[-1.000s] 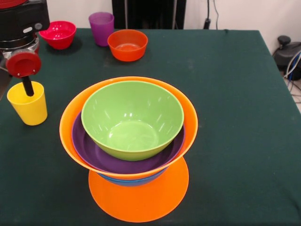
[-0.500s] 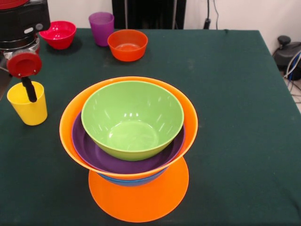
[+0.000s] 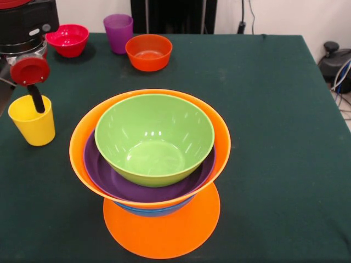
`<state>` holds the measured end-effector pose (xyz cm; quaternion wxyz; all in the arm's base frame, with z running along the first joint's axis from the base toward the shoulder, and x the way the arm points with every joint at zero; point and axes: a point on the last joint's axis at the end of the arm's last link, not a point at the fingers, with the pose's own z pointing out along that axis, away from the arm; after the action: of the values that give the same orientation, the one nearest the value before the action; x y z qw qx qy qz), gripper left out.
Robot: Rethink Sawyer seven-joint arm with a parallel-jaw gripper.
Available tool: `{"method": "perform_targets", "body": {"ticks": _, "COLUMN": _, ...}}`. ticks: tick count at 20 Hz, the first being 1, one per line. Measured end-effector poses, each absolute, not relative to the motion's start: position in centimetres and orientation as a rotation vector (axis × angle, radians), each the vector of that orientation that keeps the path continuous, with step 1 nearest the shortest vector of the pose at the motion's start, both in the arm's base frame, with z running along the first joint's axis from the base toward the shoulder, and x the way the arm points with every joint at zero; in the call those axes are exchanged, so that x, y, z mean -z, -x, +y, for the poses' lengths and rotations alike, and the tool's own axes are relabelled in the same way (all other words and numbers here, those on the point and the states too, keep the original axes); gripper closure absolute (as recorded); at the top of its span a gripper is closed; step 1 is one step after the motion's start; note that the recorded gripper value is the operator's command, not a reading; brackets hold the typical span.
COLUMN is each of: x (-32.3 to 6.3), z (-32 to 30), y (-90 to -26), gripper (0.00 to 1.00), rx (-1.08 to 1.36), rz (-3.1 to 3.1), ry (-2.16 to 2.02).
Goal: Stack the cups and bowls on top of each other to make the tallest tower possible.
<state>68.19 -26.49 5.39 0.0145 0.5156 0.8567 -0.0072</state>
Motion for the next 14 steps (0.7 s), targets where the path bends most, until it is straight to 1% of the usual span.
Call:
{"method": "perform_targets", "body": {"ticks": 5, "x": -5.1, "z": -26.8, "y": -66.4, "gripper": 0.00, "rx": 0.024, "rz": 2.683, "ry": -1.636}}
{"method": "perform_targets", "body": {"ticks": 14, "x": -3.3, "z": -27.0, "y": -63.4, "gripper": 0.00, "rx": 0.035, "rz": 2.729, "ry": -1.670}}
